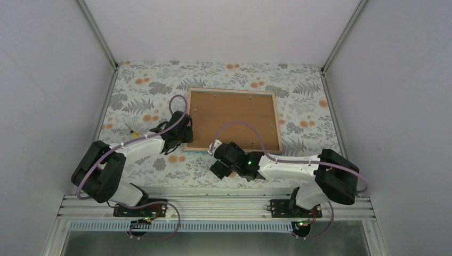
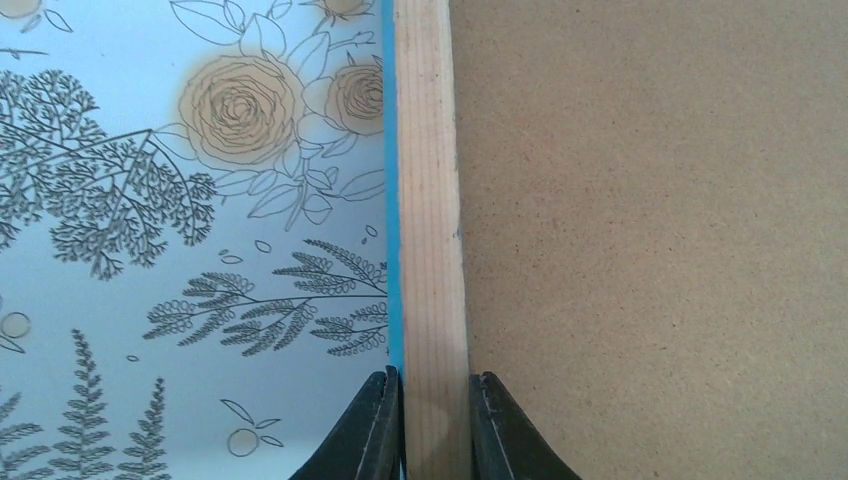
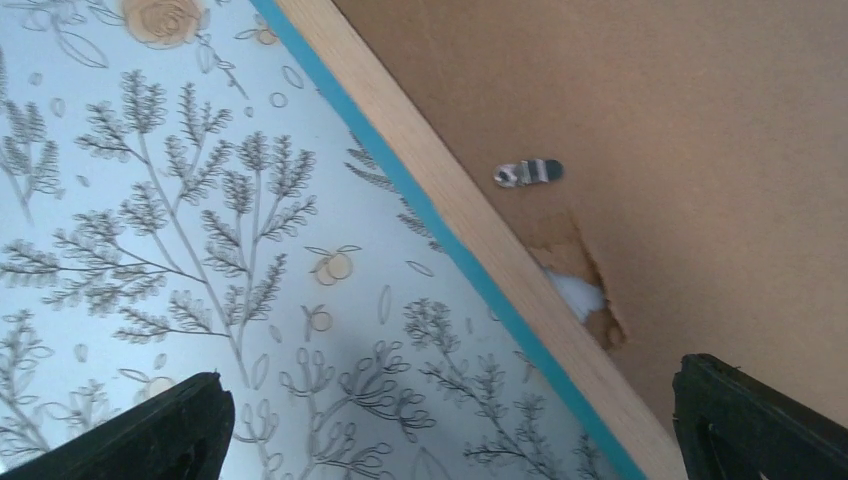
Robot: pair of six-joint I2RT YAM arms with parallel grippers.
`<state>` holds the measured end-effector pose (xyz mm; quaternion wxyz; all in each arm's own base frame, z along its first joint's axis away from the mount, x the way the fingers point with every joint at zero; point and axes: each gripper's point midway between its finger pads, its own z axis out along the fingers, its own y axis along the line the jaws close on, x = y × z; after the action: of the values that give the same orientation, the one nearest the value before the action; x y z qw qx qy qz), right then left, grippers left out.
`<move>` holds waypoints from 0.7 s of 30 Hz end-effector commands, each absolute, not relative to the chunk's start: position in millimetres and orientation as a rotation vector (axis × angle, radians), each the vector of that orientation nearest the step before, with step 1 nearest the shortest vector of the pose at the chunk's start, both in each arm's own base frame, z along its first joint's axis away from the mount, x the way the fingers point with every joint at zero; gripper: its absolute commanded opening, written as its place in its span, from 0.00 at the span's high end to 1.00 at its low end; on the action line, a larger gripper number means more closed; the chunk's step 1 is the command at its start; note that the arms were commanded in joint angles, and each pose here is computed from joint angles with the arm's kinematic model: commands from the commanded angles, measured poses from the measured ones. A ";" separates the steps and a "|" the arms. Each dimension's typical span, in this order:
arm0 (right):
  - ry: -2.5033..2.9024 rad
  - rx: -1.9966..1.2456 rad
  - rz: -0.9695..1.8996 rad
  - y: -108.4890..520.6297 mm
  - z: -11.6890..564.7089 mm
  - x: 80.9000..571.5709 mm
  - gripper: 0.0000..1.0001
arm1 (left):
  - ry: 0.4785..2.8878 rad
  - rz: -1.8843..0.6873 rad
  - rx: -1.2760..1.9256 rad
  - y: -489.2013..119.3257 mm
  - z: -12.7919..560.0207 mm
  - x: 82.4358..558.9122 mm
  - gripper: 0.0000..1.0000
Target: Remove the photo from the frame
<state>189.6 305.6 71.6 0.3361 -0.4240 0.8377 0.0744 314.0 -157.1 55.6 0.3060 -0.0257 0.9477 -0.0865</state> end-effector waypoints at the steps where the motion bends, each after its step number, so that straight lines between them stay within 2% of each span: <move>1: 2.094 -1.124 0.018 298.2 85.9 202.5 0.00 | 2.396 -0.263 -0.045 -160.7 95.2 335.5 0.89; 12: 1.913 -1.197 -0.509 278.4 57.5 221.3 0.05 | 2.374 -0.252 -0.022 -156.4 113.6 338.9 0.89; 19: 1.803 -1.169 -0.655 275.8 58.6 234.6 0.09 | 2.365 -0.251 -0.011 -154.7 121.1 338.1 0.89; 21: 1.773 -1.177 -0.680 276.0 58.7 236.8 0.13 | 2.365 -0.253 -0.005 -154.9 122.1 338.3 0.89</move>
<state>225.7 278.4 46.3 0.4013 -0.4844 0.7445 -0.2237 319.3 -145.0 82.9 0.3209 -0.0016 0.9445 -0.0705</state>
